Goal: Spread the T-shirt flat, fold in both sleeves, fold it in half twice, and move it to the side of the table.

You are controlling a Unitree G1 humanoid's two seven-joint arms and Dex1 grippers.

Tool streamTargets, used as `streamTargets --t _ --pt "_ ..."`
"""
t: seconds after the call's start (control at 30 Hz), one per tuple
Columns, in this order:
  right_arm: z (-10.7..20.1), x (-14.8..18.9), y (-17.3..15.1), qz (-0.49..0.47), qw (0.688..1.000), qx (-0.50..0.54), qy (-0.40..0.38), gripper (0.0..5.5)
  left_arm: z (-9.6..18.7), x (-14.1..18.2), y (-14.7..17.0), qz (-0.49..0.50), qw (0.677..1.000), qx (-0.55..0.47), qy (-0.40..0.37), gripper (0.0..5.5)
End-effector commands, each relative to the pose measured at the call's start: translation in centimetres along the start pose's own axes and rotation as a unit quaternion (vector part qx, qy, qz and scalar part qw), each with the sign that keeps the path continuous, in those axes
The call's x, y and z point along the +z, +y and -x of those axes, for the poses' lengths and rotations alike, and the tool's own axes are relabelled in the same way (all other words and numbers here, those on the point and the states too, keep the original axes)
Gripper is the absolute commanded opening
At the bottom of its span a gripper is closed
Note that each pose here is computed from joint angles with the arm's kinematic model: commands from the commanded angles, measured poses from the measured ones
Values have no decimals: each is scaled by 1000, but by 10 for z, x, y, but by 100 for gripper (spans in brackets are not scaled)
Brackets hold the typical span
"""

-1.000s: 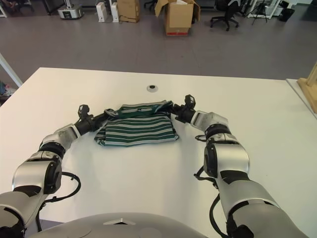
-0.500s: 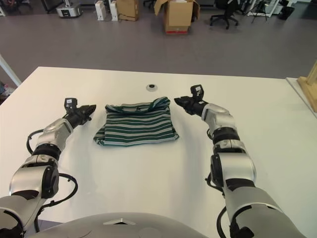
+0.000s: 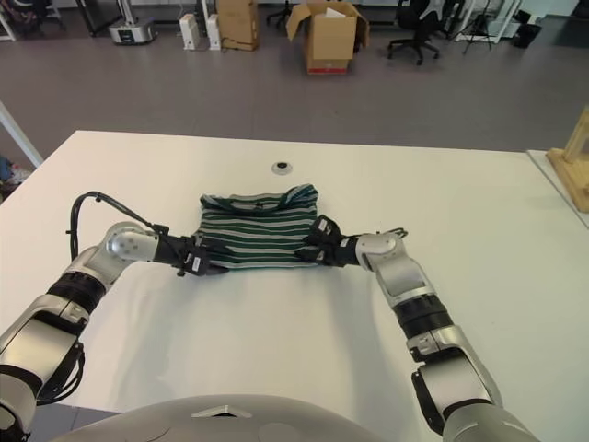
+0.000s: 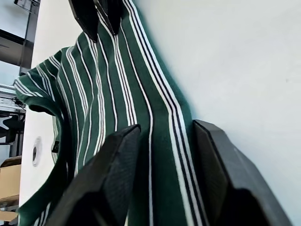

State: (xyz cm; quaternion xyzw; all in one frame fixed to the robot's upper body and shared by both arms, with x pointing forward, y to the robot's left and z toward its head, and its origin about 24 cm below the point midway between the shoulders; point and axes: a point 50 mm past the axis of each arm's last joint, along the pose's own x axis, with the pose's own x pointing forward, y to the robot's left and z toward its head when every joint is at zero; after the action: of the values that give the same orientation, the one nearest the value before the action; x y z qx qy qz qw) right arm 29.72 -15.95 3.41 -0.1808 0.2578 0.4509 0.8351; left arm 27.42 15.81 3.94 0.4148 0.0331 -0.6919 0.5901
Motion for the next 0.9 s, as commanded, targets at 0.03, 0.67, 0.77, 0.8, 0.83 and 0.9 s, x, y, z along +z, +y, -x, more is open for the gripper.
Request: streamTargets --t 0.03,0.67,0.77,0.8,0.83,0.9 --pt "-14 8 -9 -5 1000 -11 -4 202 -31 30 -46 164 973 -129 -104 204" --pt "-16 10 -11 -22 999 -5 -36 202 -26 -25 -5 96 993 48 50 204" --pt "-25 14 -20 -18 999 -31 -39 202 -47 18 -13 245 964 -6 -99 204" --pt "-28 17 -21 -18 998 -31 -49 202 -52 33 -10 279 950 -10 -139 204" --pt "-30 23 -18 -10 998 -16 -65 202 -55 46 -5 316 933 -3 -173 204" --pt "-31 30 -11 16 996 26 -85 202 -57 64 5 360 908 10 -213 204"
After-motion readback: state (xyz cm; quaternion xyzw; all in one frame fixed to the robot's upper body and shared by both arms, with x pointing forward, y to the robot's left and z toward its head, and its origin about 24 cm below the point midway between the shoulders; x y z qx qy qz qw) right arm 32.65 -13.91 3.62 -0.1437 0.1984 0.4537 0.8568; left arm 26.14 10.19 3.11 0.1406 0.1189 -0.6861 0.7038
